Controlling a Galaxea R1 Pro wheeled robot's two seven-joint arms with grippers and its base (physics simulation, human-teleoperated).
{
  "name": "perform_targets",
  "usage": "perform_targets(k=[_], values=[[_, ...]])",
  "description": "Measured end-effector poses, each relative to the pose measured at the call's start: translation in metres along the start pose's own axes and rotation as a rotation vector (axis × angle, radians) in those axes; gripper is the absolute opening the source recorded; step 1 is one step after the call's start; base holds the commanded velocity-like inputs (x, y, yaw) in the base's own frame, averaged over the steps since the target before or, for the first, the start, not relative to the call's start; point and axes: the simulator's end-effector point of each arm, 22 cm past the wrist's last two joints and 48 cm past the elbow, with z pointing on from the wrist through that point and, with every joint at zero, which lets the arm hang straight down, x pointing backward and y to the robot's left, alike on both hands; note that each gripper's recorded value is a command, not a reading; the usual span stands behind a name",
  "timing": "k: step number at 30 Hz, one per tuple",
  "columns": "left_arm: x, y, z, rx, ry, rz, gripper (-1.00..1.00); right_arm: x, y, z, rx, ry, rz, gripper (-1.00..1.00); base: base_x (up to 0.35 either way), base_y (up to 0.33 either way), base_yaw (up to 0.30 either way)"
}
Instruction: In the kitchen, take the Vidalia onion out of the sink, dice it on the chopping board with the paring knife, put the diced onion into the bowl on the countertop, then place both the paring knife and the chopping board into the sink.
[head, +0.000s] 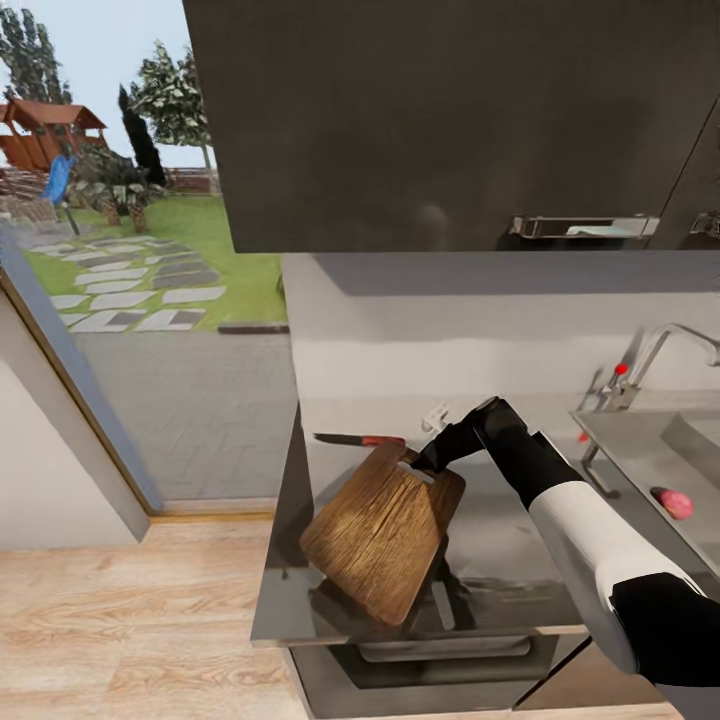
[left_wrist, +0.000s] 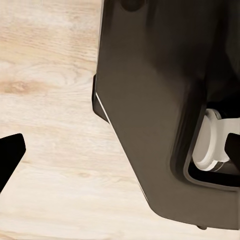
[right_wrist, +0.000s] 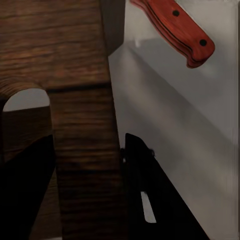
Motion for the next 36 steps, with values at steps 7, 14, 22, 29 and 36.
perform_targets(k=[7, 14, 22, 29, 36], values=[[-0.004, -0.001, 0.001, 0.002, -0.012, 0.0, 1.0, -0.004, 0.0, -0.006, 0.008, -0.007, -0.005, -1.0, 0.0, 0.0, 0.0], [-0.009, -0.001, 0.002, 0.003, -0.023, -0.002, 1.0, 0.002, -0.014, -0.018, 0.038, -0.002, -0.002, -1.0, 0.0, 0.0, 0.0], [-0.01, -0.002, 0.002, 0.004, -0.026, -0.002, 1.0, 0.019, -0.03, -0.027, 0.061, 0.031, 0.103, -1.0, 0.0, 0.0, 0.0], [-0.01, -0.003, 0.002, 0.006, -0.028, -0.002, 1.0, 0.042, -0.064, -0.042, 0.16, 0.072, 0.255, -1.0, 0.0, 0.0, 0.0], [-0.011, -0.003, 0.002, 0.006, -0.029, -0.002, 1.0, 0.052, -0.079, -0.049, 0.201, 0.08, 0.332, -1.0, 0.0, 0.0, 0.0]])
